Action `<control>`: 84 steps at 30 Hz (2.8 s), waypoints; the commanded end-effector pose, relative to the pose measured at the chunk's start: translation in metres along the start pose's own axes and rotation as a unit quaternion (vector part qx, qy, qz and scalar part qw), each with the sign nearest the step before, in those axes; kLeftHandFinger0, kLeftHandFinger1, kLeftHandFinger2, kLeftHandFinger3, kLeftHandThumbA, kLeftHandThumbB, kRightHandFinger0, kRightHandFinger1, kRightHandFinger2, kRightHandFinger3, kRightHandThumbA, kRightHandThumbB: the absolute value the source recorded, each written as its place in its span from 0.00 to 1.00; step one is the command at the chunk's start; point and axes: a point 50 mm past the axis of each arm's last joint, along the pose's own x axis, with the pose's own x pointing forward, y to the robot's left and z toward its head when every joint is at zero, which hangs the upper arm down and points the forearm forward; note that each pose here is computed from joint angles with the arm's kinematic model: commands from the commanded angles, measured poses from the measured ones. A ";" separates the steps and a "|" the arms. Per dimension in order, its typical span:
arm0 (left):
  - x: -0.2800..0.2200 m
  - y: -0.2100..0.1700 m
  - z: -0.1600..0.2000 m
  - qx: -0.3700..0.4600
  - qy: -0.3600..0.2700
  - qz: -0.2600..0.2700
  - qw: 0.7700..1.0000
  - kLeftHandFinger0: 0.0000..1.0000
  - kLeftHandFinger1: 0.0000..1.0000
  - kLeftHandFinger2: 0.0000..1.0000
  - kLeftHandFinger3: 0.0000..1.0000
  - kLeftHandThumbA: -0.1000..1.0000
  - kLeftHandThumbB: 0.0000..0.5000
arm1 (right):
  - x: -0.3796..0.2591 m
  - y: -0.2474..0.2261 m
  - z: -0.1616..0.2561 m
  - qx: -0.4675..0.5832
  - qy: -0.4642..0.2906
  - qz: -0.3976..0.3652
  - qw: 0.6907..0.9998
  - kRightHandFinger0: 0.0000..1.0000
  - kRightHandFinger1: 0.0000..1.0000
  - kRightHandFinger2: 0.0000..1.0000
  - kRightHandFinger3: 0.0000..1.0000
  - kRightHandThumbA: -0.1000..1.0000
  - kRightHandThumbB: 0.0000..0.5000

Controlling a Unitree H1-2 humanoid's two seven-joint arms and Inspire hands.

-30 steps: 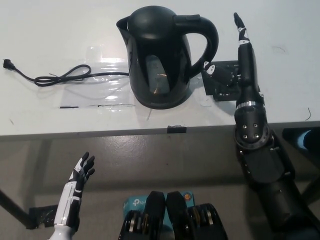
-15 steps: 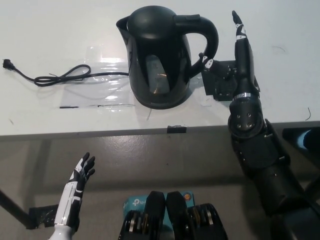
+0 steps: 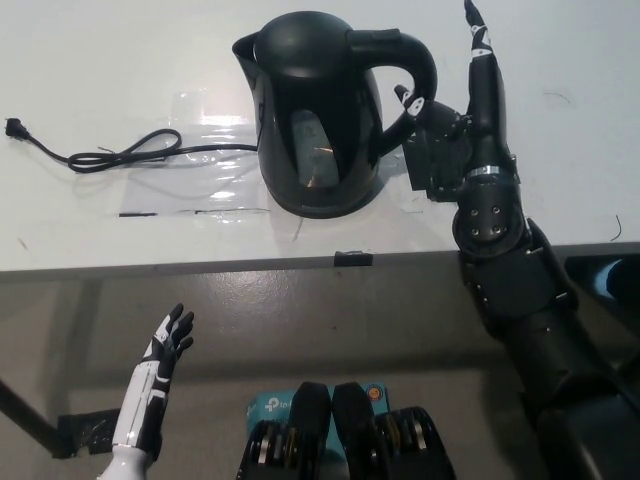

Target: Use the right hand to grab the handle of the kettle from the base and place it on the right side

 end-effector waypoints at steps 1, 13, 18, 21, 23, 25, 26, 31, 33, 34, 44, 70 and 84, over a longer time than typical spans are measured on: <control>0.001 0.002 0.006 0.011 -0.025 0.001 1.000 1.00 1.00 1.00 1.00 1.00 1.00 | 0.023 0.001 0.032 0.016 -0.038 -0.014 0.999 1.00 1.00 1.00 1.00 0.89 0.52; 0.006 0.003 0.009 0.009 -0.031 -0.002 0.999 1.00 1.00 1.00 1.00 1.00 1.00 | 0.037 0.009 0.041 0.002 -0.038 -0.014 0.999 1.00 1.00 1.00 1.00 0.87 0.56; 0.007 0.003 0.010 0.011 -0.031 -0.003 0.999 1.00 1.00 1.00 1.00 1.00 1.00 | 0.045 0.012 0.051 -0.029 -0.047 -0.013 0.998 1.00 1.00 1.00 1.00 0.90 0.55; 0.006 0.003 0.010 0.010 -0.030 -0.005 0.999 1.00 1.00 1.00 1.00 1.00 0.99 | 0.049 0.013 0.060 -0.037 -0.061 -0.028 0.997 1.00 1.00 1.00 1.00 0.85 0.54; 0.006 0.003 0.010 0.010 -0.030 -0.005 0.999 1.00 1.00 1.00 1.00 1.00 0.99 | 0.051 0.013 0.064 -0.042 -0.066 -0.042 0.996 1.00 1.00 1.00 1.00 0.80 0.54; 0.007 0.003 0.009 0.008 -0.029 -0.005 1.000 1.00 1.00 1.00 1.00 1.00 1.00 | 0.055 0.012 0.069 -0.026 -0.061 -0.068 0.995 1.00 1.00 0.96 1.00 0.51 0.39; 0.007 0.002 0.009 0.007 -0.028 -0.005 1.000 1.00 1.00 1.00 1.00 1.00 1.00 | 0.056 0.012 0.071 -0.042 -0.056 -0.085 0.994 0.53 0.57 0.74 0.71 0.25 0.42; 0.006 0.003 0.010 0.006 -0.028 -0.007 1.000 1.00 1.00 1.00 1.00 1.00 1.00 | 0.056 0.012 0.065 -0.094 -0.043 -0.090 0.991 0.00 0.10 0.49 0.45 0.00 0.34; 0.008 0.003 0.011 0.007 -0.030 -0.009 0.999 1.00 1.00 1.00 1.00 1.00 1.00 | 0.053 0.012 0.057 -0.113 -0.040 -0.081 0.990 0.00 0.19 0.67 0.68 0.00 0.29; 0.008 0.003 0.012 0.006 -0.032 -0.009 0.999 1.00 1.00 1.00 1.00 1.00 1.00 | 0.052 0.012 0.056 -0.116 -0.040 -0.080 0.989 0.00 0.20 0.68 0.70 0.00 0.30; 0.007 0.004 0.012 0.007 -0.034 -0.010 0.999 1.00 1.00 1.00 1.00 1.00 0.97 | 0.049 0.011 0.052 -0.092 -0.049 -0.092 0.990 0.00 0.27 0.71 0.67 0.00 0.23; -0.002 0.003 0.006 -0.007 -0.024 -0.009 1.000 1.00 1.00 1.00 1.00 1.00 0.93 | 0.093 -0.064 0.109 0.029 -0.138 -0.225 0.964 0.00 0.05 0.56 0.64 0.00 0.14; -0.009 0.005 0.003 -0.007 -0.017 -0.009 1.000 0.98 1.00 1.00 1.00 1.00 0.95 | 0.084 -0.123 0.039 -0.022 -0.090 -0.245 0.965 0.00 0.03 0.53 0.57 0.00 0.24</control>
